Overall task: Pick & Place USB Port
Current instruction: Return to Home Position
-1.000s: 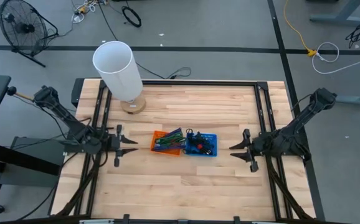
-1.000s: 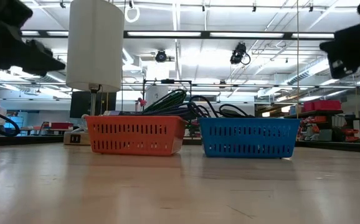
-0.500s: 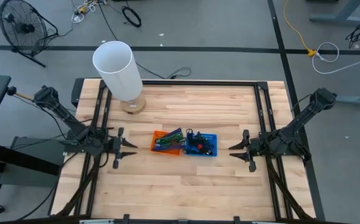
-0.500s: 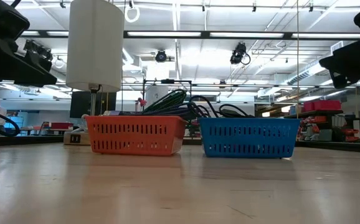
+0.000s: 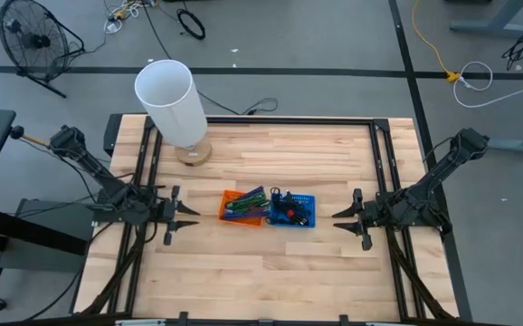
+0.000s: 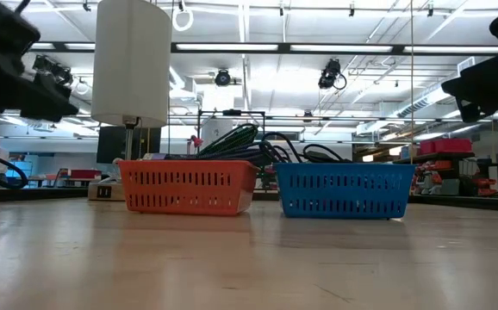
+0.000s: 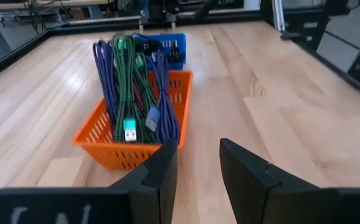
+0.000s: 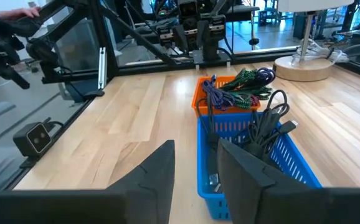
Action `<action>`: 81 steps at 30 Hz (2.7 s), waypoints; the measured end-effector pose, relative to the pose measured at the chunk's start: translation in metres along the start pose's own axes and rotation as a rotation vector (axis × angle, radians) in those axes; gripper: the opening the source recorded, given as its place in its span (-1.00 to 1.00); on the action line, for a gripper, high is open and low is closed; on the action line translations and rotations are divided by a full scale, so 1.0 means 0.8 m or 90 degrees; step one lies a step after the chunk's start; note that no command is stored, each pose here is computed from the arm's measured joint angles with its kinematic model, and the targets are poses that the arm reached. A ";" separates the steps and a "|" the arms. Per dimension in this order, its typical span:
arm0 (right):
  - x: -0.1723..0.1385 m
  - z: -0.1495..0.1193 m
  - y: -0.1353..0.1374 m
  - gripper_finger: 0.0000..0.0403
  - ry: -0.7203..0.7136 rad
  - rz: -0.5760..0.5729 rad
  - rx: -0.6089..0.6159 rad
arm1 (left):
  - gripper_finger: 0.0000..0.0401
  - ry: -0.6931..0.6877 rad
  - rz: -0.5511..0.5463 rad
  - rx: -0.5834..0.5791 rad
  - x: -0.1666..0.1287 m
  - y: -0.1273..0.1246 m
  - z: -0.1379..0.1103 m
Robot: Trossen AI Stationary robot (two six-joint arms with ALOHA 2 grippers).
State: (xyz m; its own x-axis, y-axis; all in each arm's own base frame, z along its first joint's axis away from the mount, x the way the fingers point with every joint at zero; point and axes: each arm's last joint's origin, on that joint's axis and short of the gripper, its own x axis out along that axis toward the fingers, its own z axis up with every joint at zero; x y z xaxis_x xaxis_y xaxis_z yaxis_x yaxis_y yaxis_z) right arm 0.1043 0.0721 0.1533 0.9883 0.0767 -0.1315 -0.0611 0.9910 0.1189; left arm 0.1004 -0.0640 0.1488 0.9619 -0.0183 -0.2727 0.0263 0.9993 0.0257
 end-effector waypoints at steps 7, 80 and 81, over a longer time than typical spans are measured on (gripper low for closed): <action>-0.004 0.006 -0.005 -0.39 -0.021 -0.006 0.017 | -0.38 -0.024 0.021 -0.036 0.002 0.011 -0.009; -0.030 0.039 -0.106 -0.39 -0.208 -0.458 0.075 | -0.38 -0.285 0.567 -0.229 -0.032 0.133 0.021; -0.030 0.040 -0.106 -0.39 -0.214 -0.449 0.077 | -0.38 -0.286 0.567 -0.229 -0.032 0.133 0.021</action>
State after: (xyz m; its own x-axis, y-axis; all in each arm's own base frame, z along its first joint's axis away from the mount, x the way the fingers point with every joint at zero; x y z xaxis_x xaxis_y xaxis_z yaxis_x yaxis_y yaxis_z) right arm 0.0904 -0.0171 0.1776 0.7787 -0.6215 0.0860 0.5922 0.7733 0.2264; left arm 0.0828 0.0423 0.1750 0.6086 0.7887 0.0869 -0.7491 0.6072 -0.2648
